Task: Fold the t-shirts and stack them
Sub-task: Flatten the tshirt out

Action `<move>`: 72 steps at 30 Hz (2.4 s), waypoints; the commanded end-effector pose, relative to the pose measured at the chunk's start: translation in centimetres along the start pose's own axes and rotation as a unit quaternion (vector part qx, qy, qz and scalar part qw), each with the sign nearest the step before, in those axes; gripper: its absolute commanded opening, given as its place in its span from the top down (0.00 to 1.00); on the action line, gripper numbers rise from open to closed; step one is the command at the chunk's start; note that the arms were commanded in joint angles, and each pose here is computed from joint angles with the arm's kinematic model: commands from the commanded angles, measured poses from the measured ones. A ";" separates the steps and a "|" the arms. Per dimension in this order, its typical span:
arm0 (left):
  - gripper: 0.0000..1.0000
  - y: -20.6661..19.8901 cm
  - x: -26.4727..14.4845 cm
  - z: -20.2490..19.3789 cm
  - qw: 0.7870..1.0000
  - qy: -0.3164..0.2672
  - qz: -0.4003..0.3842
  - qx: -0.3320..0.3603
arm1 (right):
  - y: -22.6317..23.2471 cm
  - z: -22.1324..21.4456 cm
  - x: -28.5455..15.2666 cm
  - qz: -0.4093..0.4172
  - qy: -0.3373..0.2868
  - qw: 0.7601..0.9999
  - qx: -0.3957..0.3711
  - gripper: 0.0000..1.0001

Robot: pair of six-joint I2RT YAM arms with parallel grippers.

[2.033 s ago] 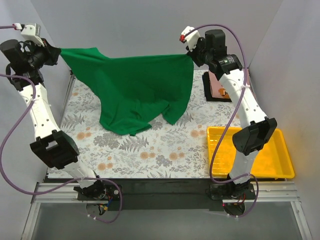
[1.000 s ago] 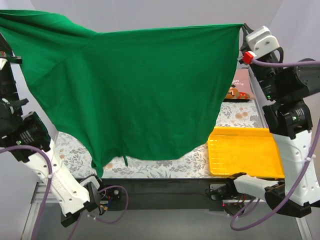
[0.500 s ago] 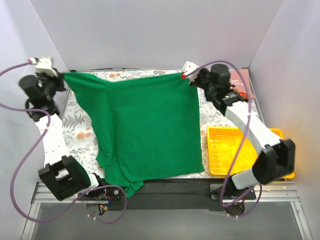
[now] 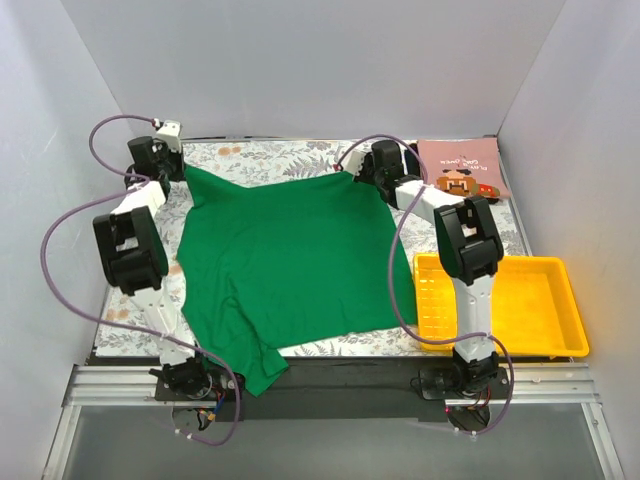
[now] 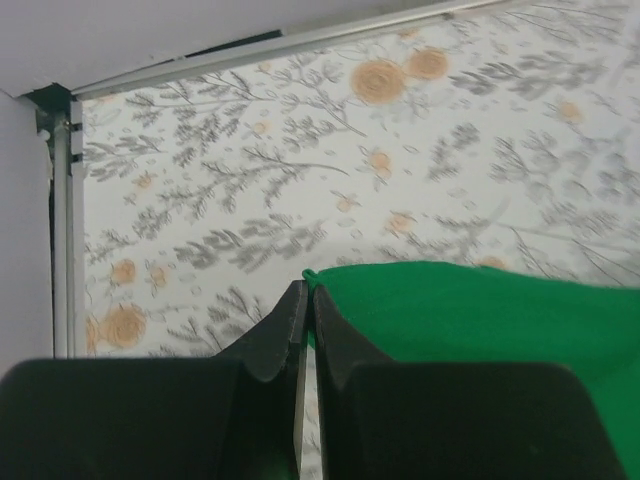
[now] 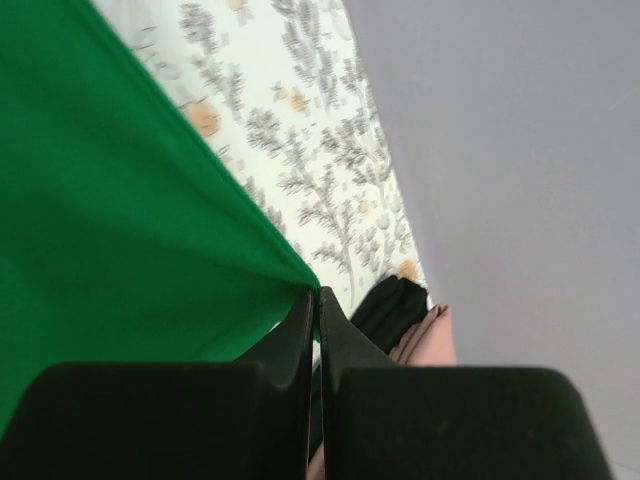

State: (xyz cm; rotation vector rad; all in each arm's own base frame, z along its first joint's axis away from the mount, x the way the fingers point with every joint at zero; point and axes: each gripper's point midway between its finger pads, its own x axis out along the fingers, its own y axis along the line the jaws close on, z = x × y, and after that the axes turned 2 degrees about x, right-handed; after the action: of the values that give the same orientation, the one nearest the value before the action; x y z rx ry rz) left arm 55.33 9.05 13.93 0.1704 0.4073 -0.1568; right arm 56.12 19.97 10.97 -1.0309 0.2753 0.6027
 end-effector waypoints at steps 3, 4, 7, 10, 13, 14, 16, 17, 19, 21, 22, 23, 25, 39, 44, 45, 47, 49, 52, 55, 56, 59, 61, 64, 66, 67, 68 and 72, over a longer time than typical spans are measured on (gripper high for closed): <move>1.00 3.9 5.5 4.5 0.998 -0.048 0.044 0.004 | -6.8 0.3 2.9 -0.113 0.010 0.993 -0.007 0.99; 1.00 3.8 6.6 4.4 0.998 -0.048 0.041 0.002 | -8.3 0.6 3.2 -0.132 0.009 0.991 -0.008 0.99; 1.00 4.2 9.7 5.5 0.997 -0.071 0.038 0.000 | -9.3 0.0 5.1 -0.152 0.019 0.988 -0.008 0.99; 0.98 4.4 12.0 7.2 0.994 -0.106 0.029 -0.005 | -10.3 -0.5 6.7 -0.179 0.039 0.983 -0.011 0.90; 0.62 5.1 13.6 8.1 0.994 -0.105 0.043 -0.012 | -10.7 -1.6 6.9 -0.197 0.067 0.978 -0.008 0.51; 0.54 4.7 13.5 7.4 0.996 -0.082 0.034 -0.024 | -10.4 -2.0 6.7 -0.193 0.071 0.979 -0.006 0.44; 0.45 4.0 11.7 7.8 0.997 -0.068 0.024 -0.023 | -11.7 -0.8 4.7 -0.197 0.059 0.979 0.003 0.32; 0.45 3.3 10.8 7.0 0.999 -0.047 0.012 -0.024 | -10.6 -1.3 4.3 -0.178 0.063 0.982 0.004 0.29; 0.44 2.1 7.3 7.2 0.999 -0.023 0.001 -0.022 | -12.1 0.5 1.5 -0.180 0.046 0.982 0.022 0.07; 0.43 0.4 4.4 5.7 0.999 0.032 -0.023 -0.031 | -11.6 1.2 -0.7 -0.146 0.042 0.987 0.048 0.02; 0.43 -0.5 1.8 6.8 0.998 0.034 -0.040 -0.024 | -10.9 1.3 -1.4 -0.125 0.042 0.990 0.058 0.01; 0.43 -2.4 0.3 3.1 0.993 0.092 -0.064 -0.041 | -9.6 1.5 -2.7 -0.078 0.048 0.994 0.067 0.02; 0.43 -4.1 -3.4 2.7 0.989 0.111 -0.087 -0.040 | -7.1 1.7 -4.0 -0.017 0.051 0.994 0.091 0.02; 0.60 -11.3 -15.1 -14.3 0.925 0.344 -0.125 -0.097 | 10.4 -2.5 -13.1 0.295 0.148 0.924 0.195 0.04; 0.64 -8.9 -15.2 -17.4 0.915 0.380 -0.082 -0.108 | 14.3 -4.6 -13.4 0.333 0.186 0.900 0.209 0.07; 0.64 -8.0 -15.5 -18.0 0.912 0.386 -0.073 -0.115 | 14.6 -5.0 -13.4 0.336 0.192 0.898 0.210 0.07; 0.66 -7.4 -15.6 -19.3 0.904 0.401 -0.073 -0.129 | 15.8 -5.7 -13.3 0.348 0.203 0.890 0.213 0.09; 0.66 -6.2 -15.7 -20.5 0.900 0.412 -0.063 -0.130 | 17.0 -5.8 -13.5 0.362 0.207 0.883 0.218 0.11; 0.67 -4.8 -15.7 -21.4 0.899 0.417 -0.052 -0.124 | 19.1 -5.3 -14.5 0.384 0.210 0.872 0.220 0.11; 0.68 -3.7 -15.4 -21.5 0.900 0.416 -0.047 -0.124 | 21.0 -3.7 -16.5 0.409 0.201 0.862 0.222 0.11; 0.68 -3.5 -15.0 -20.7 0.905 0.405 -0.055 -0.121 | 21.5 -3.3 -16.9 0.413 0.198 0.861 0.221 0.11; 0.61 -4.3 -15.1 -17.9 0.918 0.365 -0.101 -0.115 | 21.7 -1.9 -18.3 0.419 0.183 0.860 0.227 0.10; 0.56 -4.6 -15.9 -16.1 0.924 0.349 -0.116 -0.106 | 20.8 -1.6 -18.7 0.409 0.181 0.866 0.223 0.10; 0.50 -5.4 -17.9 -12.6 0.934 0.314 -0.159 -0.062 | 18.3 -0.5 -20.2 0.386 0.156 0.886 0.204 0.09; 0.48 -5.9 -19.3 -10.9 0.937 0.292 -0.190 -0.028 | 18.0 -0.6 -21.0 0.387 0.146 0.892 0.183 0.09; 0.48 -6.5 -20.1 -10.6 0.933 0.295 -0.203 -0.028 | 17.5 -0.5 -21.6 0.380 0.141 0.897 0.174 0.10; 0.47 -7.0 -20.7 -10.4 0.931 0.292 -0.218 -0.023 | 18.0 -1.1 -22.1 0.384 0.146 0.896 0.166 0.10; 0.47 -8.7 -22.7 -10.6 0.924 0.290 -0.251 -0.007 | 19.3 -2.1 -23.2 0.390 0.152 0.902 0.106 0.28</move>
State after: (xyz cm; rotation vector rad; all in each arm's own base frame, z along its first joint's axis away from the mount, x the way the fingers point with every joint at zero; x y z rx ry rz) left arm 31.33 7.13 10.82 0.0676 1.0702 -0.4899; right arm 28.34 18.43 8.62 -0.6753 1.0016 1.0501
